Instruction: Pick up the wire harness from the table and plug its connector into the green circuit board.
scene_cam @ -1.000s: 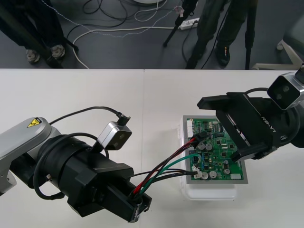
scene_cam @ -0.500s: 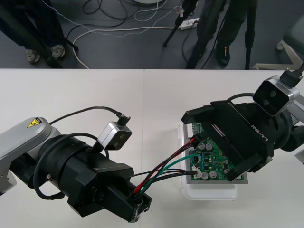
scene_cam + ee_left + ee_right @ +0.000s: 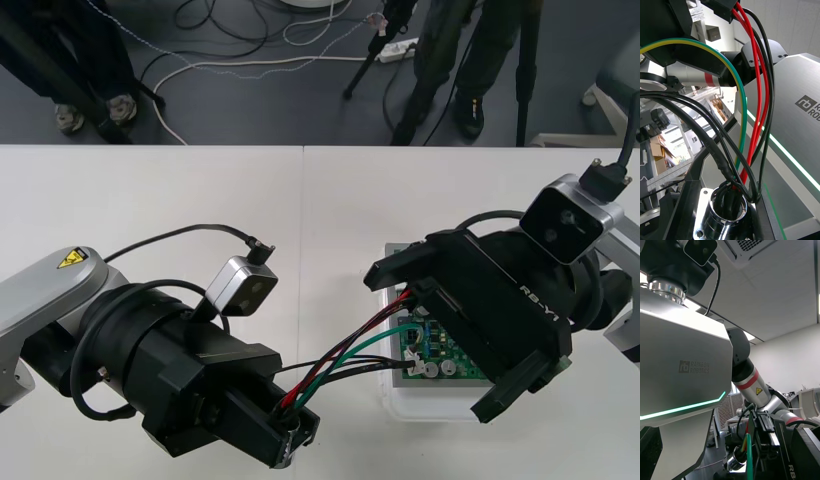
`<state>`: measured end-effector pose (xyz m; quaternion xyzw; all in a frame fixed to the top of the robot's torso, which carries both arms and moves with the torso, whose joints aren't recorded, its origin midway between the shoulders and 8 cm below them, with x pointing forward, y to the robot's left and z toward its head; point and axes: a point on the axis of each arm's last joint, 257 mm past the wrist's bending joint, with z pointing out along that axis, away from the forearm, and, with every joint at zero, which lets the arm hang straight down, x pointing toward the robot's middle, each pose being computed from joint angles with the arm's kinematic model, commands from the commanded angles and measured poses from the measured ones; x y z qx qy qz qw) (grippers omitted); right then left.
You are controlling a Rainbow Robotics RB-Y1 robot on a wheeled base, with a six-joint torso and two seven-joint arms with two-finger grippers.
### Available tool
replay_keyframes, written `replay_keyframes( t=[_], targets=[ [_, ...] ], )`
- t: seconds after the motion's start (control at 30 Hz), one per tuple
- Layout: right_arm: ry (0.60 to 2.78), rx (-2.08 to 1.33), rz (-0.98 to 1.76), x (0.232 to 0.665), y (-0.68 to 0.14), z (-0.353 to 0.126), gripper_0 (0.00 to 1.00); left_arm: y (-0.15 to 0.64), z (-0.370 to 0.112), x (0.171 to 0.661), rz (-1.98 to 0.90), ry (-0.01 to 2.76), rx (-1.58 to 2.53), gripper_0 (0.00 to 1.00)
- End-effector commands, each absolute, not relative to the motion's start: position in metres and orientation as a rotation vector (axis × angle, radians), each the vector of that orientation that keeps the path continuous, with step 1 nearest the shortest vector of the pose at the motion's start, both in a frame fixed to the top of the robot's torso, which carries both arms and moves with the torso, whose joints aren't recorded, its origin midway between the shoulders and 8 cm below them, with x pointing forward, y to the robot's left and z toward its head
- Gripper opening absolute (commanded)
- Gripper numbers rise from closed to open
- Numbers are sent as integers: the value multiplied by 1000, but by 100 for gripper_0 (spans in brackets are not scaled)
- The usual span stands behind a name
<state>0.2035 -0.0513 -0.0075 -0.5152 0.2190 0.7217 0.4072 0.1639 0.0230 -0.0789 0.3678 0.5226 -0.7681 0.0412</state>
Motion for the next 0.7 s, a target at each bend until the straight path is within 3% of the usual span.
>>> replay_keyframes(
  t=[0.03,0.7],
  targets=[
    [502,-1335,1892,188,-47,7,100,20,-66,146,-2403,1578,1221,0],
    [507,-1254,1930,199,-61,20,100,20,-65,146,-2406,1576,1222,0]
  ],
)
